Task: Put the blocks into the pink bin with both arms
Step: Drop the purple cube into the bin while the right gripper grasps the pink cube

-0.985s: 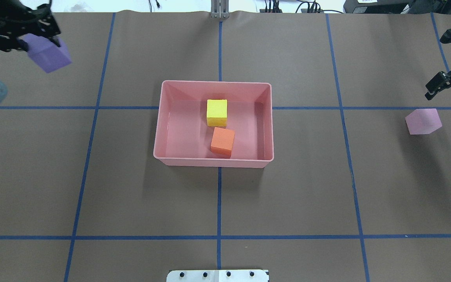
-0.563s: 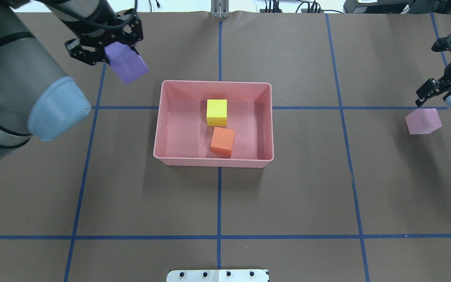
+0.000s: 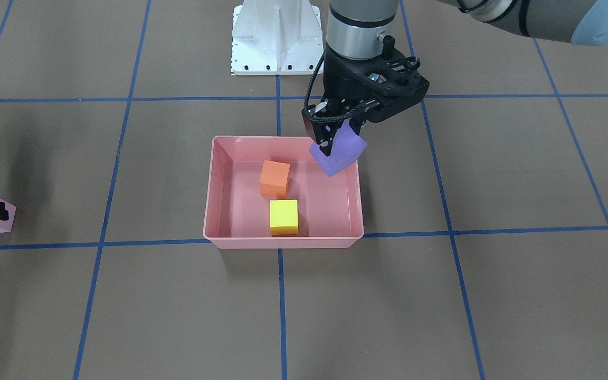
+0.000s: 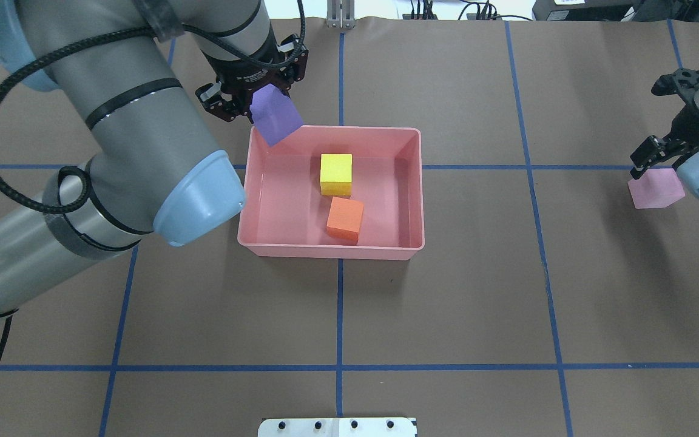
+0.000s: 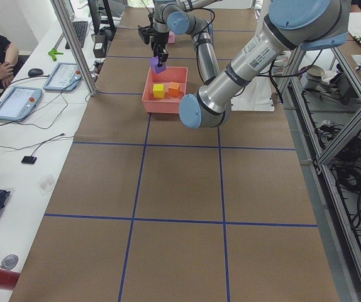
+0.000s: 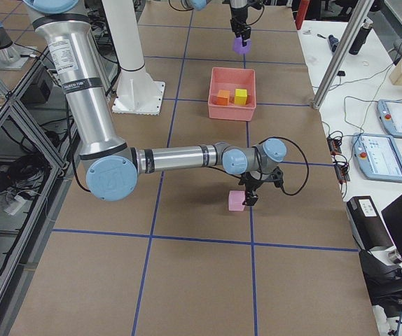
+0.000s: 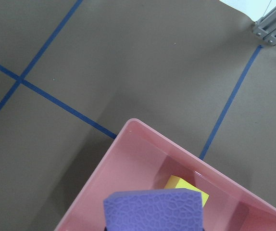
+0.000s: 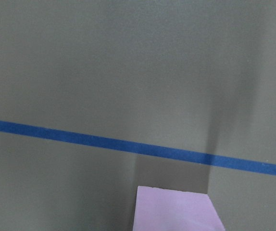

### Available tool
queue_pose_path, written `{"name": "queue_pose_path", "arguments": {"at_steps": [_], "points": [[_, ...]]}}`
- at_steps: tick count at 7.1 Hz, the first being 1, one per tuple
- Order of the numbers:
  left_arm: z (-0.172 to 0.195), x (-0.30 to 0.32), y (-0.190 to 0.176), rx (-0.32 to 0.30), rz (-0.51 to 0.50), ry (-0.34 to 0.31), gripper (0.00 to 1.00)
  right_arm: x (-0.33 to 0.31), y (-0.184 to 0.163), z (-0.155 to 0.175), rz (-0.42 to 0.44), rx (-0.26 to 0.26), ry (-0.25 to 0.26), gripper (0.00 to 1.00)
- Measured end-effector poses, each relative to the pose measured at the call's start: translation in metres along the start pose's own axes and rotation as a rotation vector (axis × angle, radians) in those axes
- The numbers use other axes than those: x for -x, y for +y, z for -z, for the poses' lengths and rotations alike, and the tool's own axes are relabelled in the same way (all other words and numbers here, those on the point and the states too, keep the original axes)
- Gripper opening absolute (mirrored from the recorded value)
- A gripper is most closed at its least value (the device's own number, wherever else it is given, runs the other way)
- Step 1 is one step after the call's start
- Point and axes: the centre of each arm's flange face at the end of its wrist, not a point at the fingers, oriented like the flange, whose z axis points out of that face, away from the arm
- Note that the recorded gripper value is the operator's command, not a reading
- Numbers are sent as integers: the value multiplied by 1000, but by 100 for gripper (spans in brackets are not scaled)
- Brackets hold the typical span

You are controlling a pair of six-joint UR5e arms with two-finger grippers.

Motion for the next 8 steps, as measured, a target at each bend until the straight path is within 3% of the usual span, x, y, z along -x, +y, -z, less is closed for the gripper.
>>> {"name": "queue_pose_path", "arguments": {"at_steps": [3, 8], "points": [[-15, -11, 28, -6, 7, -11, 0, -1, 5, -1, 12, 1, -3, 100], [-38, -18, 45, -25, -7, -23, 0, -10, 23, -3, 10, 3, -4, 100]]}}
